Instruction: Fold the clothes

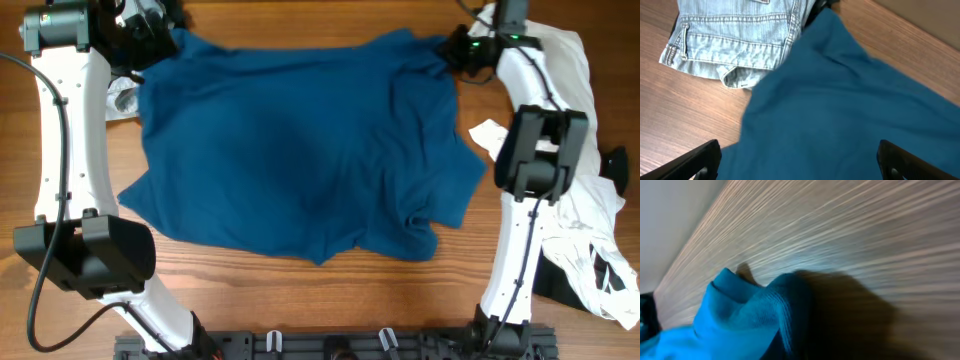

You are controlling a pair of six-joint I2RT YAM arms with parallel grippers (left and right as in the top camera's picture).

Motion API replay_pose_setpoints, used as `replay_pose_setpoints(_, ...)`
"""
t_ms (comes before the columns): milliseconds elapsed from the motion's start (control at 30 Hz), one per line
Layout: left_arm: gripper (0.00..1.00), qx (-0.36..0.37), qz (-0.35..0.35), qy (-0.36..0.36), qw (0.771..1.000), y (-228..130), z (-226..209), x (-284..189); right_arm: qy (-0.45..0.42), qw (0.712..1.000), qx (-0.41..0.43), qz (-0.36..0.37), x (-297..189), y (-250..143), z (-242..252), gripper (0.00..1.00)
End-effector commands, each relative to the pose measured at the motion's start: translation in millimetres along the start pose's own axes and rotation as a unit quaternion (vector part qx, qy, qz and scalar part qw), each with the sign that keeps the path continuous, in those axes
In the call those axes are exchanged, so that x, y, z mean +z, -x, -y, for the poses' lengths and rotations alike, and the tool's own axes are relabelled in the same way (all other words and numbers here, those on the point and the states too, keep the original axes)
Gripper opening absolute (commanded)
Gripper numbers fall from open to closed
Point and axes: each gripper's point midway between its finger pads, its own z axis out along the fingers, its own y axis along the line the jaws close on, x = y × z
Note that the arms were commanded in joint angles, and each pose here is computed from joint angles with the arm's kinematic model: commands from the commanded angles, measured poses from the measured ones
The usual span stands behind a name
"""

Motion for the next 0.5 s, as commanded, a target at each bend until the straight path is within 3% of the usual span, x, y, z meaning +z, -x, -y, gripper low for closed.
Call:
replay_pose_setpoints(0,1.00,0.010,0.026,-0.019,0.999,12,8,-9,0.035,0.986,-0.135,0.091,-106,61,-66,0.04)
replay_pose_setpoints(100,1.00,0.014,0.030,-0.051,0.998,15,22,-10,0.024,0.973,-0.203,0.109,-165,63,-97,0.04)
replay_pose_setpoints(200,1.00,0.055,0.043,-0.066,0.995,18,46,0,0.012,0.972,-0.223,0.078,-181,44,-100,0.05)
replay_pose_setpoints(467,1.00,0.140,0.084,-0.110,0.980,19,144,162,-0.040,0.979,-0.196,-0.031,-169,-11,-72,0.04)
